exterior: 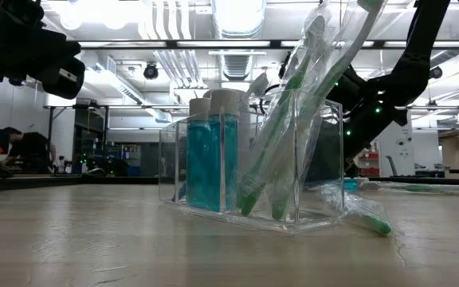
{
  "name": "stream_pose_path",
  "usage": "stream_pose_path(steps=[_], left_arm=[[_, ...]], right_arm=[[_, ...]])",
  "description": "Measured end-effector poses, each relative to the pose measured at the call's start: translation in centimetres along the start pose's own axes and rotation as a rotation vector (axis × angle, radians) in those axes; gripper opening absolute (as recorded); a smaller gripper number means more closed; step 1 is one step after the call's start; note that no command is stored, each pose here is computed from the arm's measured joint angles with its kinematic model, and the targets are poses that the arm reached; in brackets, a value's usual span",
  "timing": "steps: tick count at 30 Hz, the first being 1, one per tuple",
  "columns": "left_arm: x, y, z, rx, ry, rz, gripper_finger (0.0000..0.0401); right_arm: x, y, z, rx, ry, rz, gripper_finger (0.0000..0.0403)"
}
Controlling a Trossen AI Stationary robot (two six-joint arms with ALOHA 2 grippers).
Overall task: Pick & Place toothbrushing station
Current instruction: Put the blue toothbrush into the left section of the transparent organizer
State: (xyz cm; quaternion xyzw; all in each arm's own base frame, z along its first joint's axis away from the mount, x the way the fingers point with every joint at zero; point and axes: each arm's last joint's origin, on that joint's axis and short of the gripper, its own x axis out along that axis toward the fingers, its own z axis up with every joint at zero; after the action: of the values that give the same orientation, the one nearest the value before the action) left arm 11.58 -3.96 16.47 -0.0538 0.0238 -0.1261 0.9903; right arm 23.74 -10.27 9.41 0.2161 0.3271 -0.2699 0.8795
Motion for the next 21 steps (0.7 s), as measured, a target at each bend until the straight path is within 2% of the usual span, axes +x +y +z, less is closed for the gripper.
stream_pose_path(steps=[12, 21], left_arm=[[0.0, 0.0, 0.0, 0.000, 0.000, 0.001, 0.0085], [0.0, 0.0, 0.0, 0.000, 0.000, 0.000, 0.0085]], right_arm=[[-0.2, -0.1, -0.4, -0.002, 0.027, 0.001, 0.0123], [-2.0, -0.1, -0.3, -0.005, 0.084, -0.019, 0.0118]])
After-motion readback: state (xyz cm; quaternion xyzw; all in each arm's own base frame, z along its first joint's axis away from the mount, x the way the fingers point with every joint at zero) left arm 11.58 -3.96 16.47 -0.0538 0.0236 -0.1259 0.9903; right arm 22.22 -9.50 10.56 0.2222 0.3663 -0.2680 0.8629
